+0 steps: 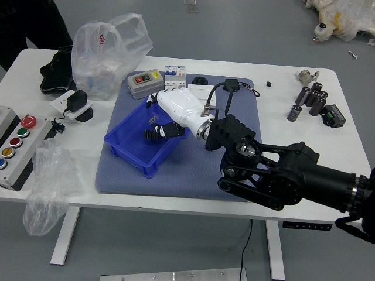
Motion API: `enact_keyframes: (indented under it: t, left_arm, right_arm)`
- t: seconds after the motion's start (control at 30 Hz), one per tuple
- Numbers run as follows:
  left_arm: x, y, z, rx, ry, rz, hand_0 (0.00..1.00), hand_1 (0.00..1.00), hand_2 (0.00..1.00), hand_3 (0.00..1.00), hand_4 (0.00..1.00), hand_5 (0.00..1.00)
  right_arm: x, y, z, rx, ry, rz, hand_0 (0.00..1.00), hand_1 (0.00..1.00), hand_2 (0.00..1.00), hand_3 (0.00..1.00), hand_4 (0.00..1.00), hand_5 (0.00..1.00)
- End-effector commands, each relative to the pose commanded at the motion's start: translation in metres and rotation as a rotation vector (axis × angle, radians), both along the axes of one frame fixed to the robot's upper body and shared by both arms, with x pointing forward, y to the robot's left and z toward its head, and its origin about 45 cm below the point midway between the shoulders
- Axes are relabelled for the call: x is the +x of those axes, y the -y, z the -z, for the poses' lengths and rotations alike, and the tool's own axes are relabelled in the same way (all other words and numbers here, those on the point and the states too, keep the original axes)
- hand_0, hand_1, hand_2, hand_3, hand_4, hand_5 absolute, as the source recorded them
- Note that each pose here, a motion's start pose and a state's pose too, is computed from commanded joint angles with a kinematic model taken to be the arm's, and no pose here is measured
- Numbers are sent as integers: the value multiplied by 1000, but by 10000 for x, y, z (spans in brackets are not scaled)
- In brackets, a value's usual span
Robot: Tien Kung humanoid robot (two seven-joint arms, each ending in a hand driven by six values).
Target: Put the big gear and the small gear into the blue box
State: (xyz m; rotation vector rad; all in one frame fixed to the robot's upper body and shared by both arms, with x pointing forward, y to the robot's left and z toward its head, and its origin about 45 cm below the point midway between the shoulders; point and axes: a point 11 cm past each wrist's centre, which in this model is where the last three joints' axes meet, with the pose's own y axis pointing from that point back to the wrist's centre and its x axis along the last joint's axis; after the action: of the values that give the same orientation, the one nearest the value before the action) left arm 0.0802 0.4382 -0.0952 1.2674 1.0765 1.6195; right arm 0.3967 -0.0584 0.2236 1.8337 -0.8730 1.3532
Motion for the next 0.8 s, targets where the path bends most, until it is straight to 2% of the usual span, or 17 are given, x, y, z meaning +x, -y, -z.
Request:
enact_keyframes:
  t: [0.27,0.4,0.57,0.6,0.77,0.8]
  left_arm:
    - [10,3,-2,0,0,-4,611,565,554,652,729,383]
    - [6,-1,-2,2,0,-5,611,564,555,652,728,383]
    - [0,9,3,1,1,-5,611,564,555,652,728,383]
    - [-3,14,6,0,1,-5,611,565,555,652,729,383]
    - [-22,32,16,-4,-2,-8,611,565,555,652,729,383]
    - [-22,33,16,-4,-2,-8,611,564,555,652,729,383]
  right_arm:
    - [37,67,11,-1,-4,15,390,774,836,770,602,190]
    - [76,128,-35,19,4,35,386,773,840,776,600,184]
    - [136,334,-140,74,23,103,386,773,840,776,600,184]
    - [139,404,-147,84,22,124,370,682,806,786,639,205]
    - [90,710,-60,105,-17,216,370,682,806,786,639,205]
    - [60,753,-10,106,-30,229,349,625,782,786,648,215]
